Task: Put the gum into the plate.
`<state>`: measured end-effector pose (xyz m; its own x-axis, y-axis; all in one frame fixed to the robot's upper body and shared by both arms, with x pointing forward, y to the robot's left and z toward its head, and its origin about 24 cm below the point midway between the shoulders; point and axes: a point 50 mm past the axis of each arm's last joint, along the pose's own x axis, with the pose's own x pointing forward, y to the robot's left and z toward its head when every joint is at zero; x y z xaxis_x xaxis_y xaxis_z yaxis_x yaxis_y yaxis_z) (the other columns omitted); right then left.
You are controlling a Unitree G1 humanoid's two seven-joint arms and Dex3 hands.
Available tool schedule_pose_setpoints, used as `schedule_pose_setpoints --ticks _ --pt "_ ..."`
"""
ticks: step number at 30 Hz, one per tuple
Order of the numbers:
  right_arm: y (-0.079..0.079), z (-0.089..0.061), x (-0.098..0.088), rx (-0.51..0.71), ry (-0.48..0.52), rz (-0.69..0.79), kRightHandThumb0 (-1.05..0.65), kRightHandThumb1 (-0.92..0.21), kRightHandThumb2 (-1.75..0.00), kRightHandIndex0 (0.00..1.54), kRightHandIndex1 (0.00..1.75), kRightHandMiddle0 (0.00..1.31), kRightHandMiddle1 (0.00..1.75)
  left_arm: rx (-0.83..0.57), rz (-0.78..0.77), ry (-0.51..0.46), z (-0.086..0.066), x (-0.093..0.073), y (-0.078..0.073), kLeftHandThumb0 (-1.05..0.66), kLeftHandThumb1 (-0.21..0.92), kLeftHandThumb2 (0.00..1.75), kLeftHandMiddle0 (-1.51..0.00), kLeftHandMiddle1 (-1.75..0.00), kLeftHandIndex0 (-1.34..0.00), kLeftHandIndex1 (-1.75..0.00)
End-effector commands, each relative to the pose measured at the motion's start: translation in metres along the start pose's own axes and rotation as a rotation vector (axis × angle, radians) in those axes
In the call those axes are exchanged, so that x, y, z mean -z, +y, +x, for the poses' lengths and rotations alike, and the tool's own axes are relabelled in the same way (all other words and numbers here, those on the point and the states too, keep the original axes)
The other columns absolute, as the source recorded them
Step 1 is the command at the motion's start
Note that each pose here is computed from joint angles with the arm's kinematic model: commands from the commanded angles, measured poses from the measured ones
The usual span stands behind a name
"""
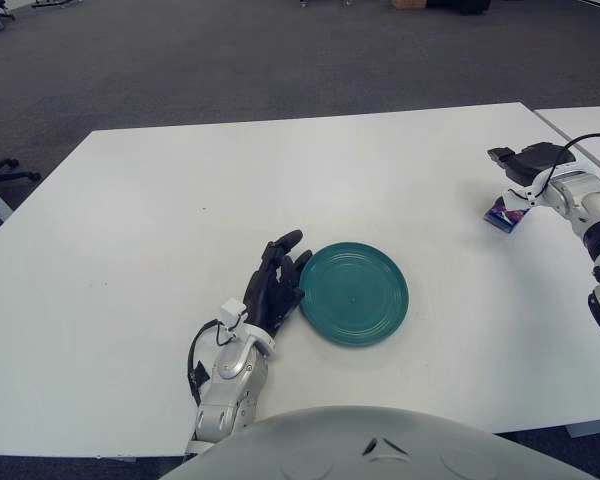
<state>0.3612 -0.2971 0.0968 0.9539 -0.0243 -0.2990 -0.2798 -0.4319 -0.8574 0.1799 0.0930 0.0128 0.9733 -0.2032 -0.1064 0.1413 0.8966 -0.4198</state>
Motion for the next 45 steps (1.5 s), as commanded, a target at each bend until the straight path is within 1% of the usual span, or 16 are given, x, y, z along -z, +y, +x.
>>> schedule_pose_setpoints --ticks 1,6,10,14,16,18,27,35,39,45 --pt "0.007 0.0 -0.016 0.004 -0.075 0.002 -0.95 -0.92 -0.29 0.29 0.02 0.0 0.19 -0.007 -0.029 -0.022 0.0 -0.002 -0.006 -0.86 0.92 0.9 -0.42 -0.22 0.0 -0.78" --pt "0.011 -0.003 -0.022 -0.006 -0.118 0.026 -0.95 -0.92 -0.28 0.29 0.01 0.0 0.18 -0.007 -0.029 -0.022 0.0 -0.002 -0.006 -0.86 0.92 0.9 -0.42 -0.21 0.0 -0.78" --pt "0.013 -0.004 -0.025 -0.015 -0.141 0.061 -0.99 -0.92 -0.31 0.28 0.01 0.0 0.19 -0.007 -0.029 -0.022 0.0 -0.002 -0.006 -0.86 0.92 0.9 -0.42 -0.21 0.0 -0.78" --pt "0.019 -0.007 -0.029 -0.023 -0.163 0.088 -1.01 -0.92 -0.33 0.27 0.0 0.0 0.24 -0.007 -0.029 -0.022 0.0 -0.002 -0.006 -0.86 0.92 0.9 -0.42 -0.21 0.0 -0.78" --pt "0.026 -0.008 -0.029 -0.033 -0.163 0.091 -1.02 -0.92 -0.34 0.27 0.0 0.0 0.25 -0.007 -0.029 -0.023 -0.001 -0.002 -0.007 -0.86 0.92 0.9 -0.42 -0.21 0.0 -0.78" --pt "0.029 -0.009 -0.029 -0.036 -0.162 0.092 -1.03 -0.92 -0.35 0.26 0.0 0.0 0.25 -0.007 -0.029 -0.023 -0.001 -0.003 -0.007 -0.86 0.92 0.9 -0.42 -0.21 0.0 -0.78" --pt "0.035 -0.014 -0.026 -0.058 -0.185 0.096 -1.04 -0.92 -0.37 0.23 0.0 0.0 0.21 -0.007 -0.029 -0.023 -0.002 -0.003 -0.007 -0.86 0.92 0.9 -0.42 -0.2 0.0 -0.78" --pt "0.043 -0.02 -0.021 -0.084 -0.19 0.094 -1.05 -0.92 -0.41 0.2 0.0 0.0 0.13 -0.007 -0.029 -0.023 -0.002 -0.003 -0.007 -0.86 0.92 0.9 -0.42 -0.2 0.0 -0.78" --pt "0.048 -0.024 -0.016 -0.098 -0.189 0.091 -1.05 -0.92 -0.42 0.21 0.01 0.0 0.14 -0.007 -0.029 -0.023 -0.002 -0.004 -0.006 -0.86 0.92 0.9 -0.43 -0.2 0.0 -0.78" --pt "0.05 -0.026 -0.012 -0.106 -0.181 0.086 -1.05 -0.92 -0.45 0.25 0.03 0.0 0.19 -0.008 -0.029 -0.023 -0.002 -0.004 -0.005 -0.86 0.92 0.9 -0.43 -0.19 0.0 -0.78"
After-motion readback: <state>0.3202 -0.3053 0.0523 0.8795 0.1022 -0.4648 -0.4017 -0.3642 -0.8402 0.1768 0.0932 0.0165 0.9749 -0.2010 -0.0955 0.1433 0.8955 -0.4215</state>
